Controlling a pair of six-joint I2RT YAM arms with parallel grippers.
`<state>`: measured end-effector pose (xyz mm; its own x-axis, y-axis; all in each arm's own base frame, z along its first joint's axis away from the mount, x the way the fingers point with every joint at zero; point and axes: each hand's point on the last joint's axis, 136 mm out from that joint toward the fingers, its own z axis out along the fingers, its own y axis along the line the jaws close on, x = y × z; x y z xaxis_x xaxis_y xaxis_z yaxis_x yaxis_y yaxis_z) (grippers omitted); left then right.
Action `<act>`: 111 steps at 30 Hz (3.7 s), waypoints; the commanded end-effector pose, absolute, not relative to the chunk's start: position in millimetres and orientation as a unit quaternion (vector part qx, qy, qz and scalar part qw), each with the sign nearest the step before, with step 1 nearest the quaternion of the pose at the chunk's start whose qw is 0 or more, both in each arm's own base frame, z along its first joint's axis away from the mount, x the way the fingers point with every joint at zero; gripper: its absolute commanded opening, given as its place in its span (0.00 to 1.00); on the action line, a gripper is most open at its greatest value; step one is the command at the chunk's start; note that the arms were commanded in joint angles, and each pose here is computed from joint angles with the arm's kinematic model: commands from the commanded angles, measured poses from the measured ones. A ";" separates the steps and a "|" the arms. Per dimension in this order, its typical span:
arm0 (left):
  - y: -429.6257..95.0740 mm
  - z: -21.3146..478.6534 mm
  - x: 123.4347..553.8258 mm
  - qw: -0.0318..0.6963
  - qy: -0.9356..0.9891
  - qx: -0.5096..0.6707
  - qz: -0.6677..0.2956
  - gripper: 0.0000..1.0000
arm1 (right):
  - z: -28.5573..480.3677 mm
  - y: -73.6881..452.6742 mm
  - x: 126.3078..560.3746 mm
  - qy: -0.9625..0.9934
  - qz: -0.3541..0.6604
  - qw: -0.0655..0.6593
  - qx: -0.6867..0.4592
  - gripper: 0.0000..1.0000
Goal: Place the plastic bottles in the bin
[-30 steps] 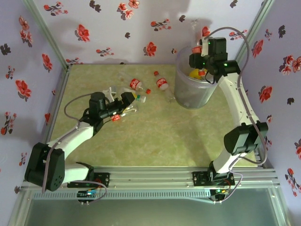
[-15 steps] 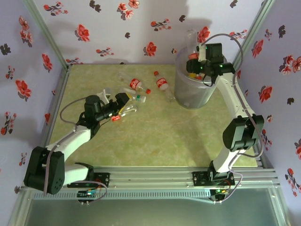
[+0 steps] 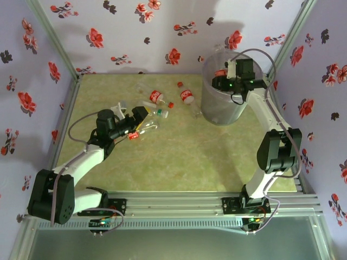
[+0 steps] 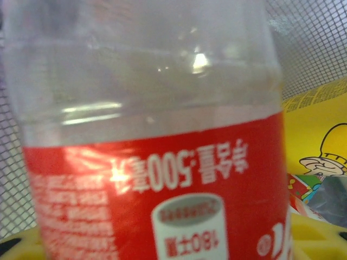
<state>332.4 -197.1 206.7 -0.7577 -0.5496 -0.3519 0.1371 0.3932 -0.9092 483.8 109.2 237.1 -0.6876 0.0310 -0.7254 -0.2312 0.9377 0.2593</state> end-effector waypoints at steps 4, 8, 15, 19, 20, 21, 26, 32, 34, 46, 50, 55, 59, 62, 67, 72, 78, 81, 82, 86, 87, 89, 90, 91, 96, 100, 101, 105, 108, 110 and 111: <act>-197.5 211.6 335.9 0.326 0.763 -0.124 -0.544 1.00 | 255.0 101.0 476.5 0.894 0.166 0.413 -0.053 0.74; -199.2 211.1 337.6 0.324 0.761 -0.123 -0.548 1.00 | 280.0 89.3 473.2 0.889 0.132 0.436 -0.056 0.86; -198.8 209.0 337.7 0.323 0.763 -0.123 -0.547 1.00 | 315.9 73.3 478.3 0.879 0.082 0.467 -0.052 0.87; -196.3 204.5 336.9 0.319 0.774 -0.124 -0.532 1.00 | 308.0 72.7 492.3 0.886 0.077 0.454 -0.046 0.78; -193.9 201.0 336.1 0.318 0.783 -0.126 -0.520 1.00 | 304.6 73.2 496.3 0.888 0.077 0.451 -0.044 0.75; -192.0 200.5 334.9 0.320 0.787 -0.125 -0.512 1.00 | 299.8 73.4 499.0 0.890 0.077 0.446 -0.043 0.72; -177.9 199.3 327.4 0.333 0.813 -0.122 -0.462 1.00 | 282.8 72.1 505.5 0.898 0.074 0.432 -0.033 0.68; -145.3 185.2 318.9 0.350 0.877 -0.084 -0.319 1.00 | 303.3 74.2 493.5 0.890 0.090 0.446 -0.029 0.71; -136.7 182.1 318.1 0.352 0.893 -0.058 -0.274 1.00 | 317.9 75.5 485.6 0.884 0.099 0.457 -0.027 0.76; -124.2 151.7 337.9 0.291 0.948 0.128 -0.018 1.00 | 393.1 89.8 404.0 0.839 0.183 0.511 -0.034 0.85; -153.8 143.3 349.0 0.279 0.932 0.230 0.011 0.99 | 389.2 86.4 372.0 0.835 0.189 0.517 -0.027 0.87; -172.8 127.3 363.9 0.252 0.918 0.303 0.037 0.96 | 371.2 82.6 329.4 0.845 0.191 0.499 -0.025 0.88; -178.3 109.6 374.6 0.220 0.916 0.332 0.052 0.91 | 348.5 76.5 304.7 0.858 0.184 0.480 -0.015 0.88; -182.4 96.7 379.2 0.201 0.912 0.353 0.057 0.88 | 330.4 74.8 294.8 0.868 0.182 0.462 -0.008 0.88; -184.0 77.7 381.6 0.160 0.912 0.372 0.064 0.81 | 314.5 73.4 288.5 0.872 0.185 0.453 0.005 0.88; -183.3 59.0 380.9 0.124 0.918 0.370 0.069 0.80 | 309.9 73.6 291.9 0.871 0.188 0.454 0.009 0.88; -182.1 42.6 382.4 0.110 0.922 0.363 0.075 0.76 | 306.0 73.9 292.9 0.873 0.188 0.451 0.010 0.88; -181.5 36.6 383.2 0.104 0.924 0.361 0.077 0.75 | 305.4 73.2 291.4 0.873 0.185 0.450 0.009 0.88; -181.6 34.6 383.6 0.102 0.924 0.362 0.077 0.72 | 305.5 72.9 291.0 0.873 0.185 0.451 0.009 0.88; -181.6 35.5 383.4 0.097 0.926 0.357 0.077 0.65 | 303.7 72.1 290.1 0.875 0.182 0.449 0.010 0.88; -181.7 36.6 383.7 0.098 0.926 0.356 0.078 0.63 | 303.9 72.2 290.2 0.875 0.183 0.449 0.009 0.88; -181.3 40.7 383.8 0.102 0.927 0.354 0.078 0.57 | 302.4 72.2 290.5 0.875 0.182 0.448 0.010 0.88; -181.4 42.6 383.7 0.104 0.926 0.354 0.078 0.56 | 302.3 72.2 290.6 0.875 0.182 0.448 0.011 0.88; -181.4 44.0 384.2 0.106 0.926 0.353 0.078 0.53 | 301.9 72.5 290.7 0.875 0.183 0.447 0.010 0.88; -183.3 52.9 387.0 0.114 0.928 0.345 0.077 0.45 | 302.8 74.4 291.5 0.873 0.190 0.449 0.010 0.88; -183.1 63.9 388.4 0.121 0.931 0.336 0.077 0.38 | 305.1 73.6 290.3 0.873 0.189 0.450 0.012 0.88; -183.4 67.7 388.6 0.126 0.931 0.334 0.076 0.34 | 308.4 72.7 290.2 0.870 0.188 0.457 0.013 0.87; -189.4 83.8 387.7 0.144 0.931 0.331 0.055 0.30 | 331.3 79.6 293.9 0.850 0.213 0.482 0.011 0.86; -190.0 100.4 386.7 0.161 0.933 0.317 0.047 0.29 | 338.0 101.6 298.9 0.841 0.251 0.479 -0.003 0.85; -190.9 114.0 386.0 0.179 0.937 0.299 0.039 0.28 | 336.3 122.2 301.5 0.841 0.256 0.475 -0.024 0.84; -191.3 119.5 386.7 0.188 0.939 0.288 0.034 0.25 | 334.4 130.5 303.2 0.842 0.251 0.476 -0.033 0.84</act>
<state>386.7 -186.0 83.3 -0.7525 0.6116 -0.2443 0.5781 0.7911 0.2000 295.6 106.8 314.9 -0.5905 0.1797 -0.7868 -0.2369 0.8933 0.3819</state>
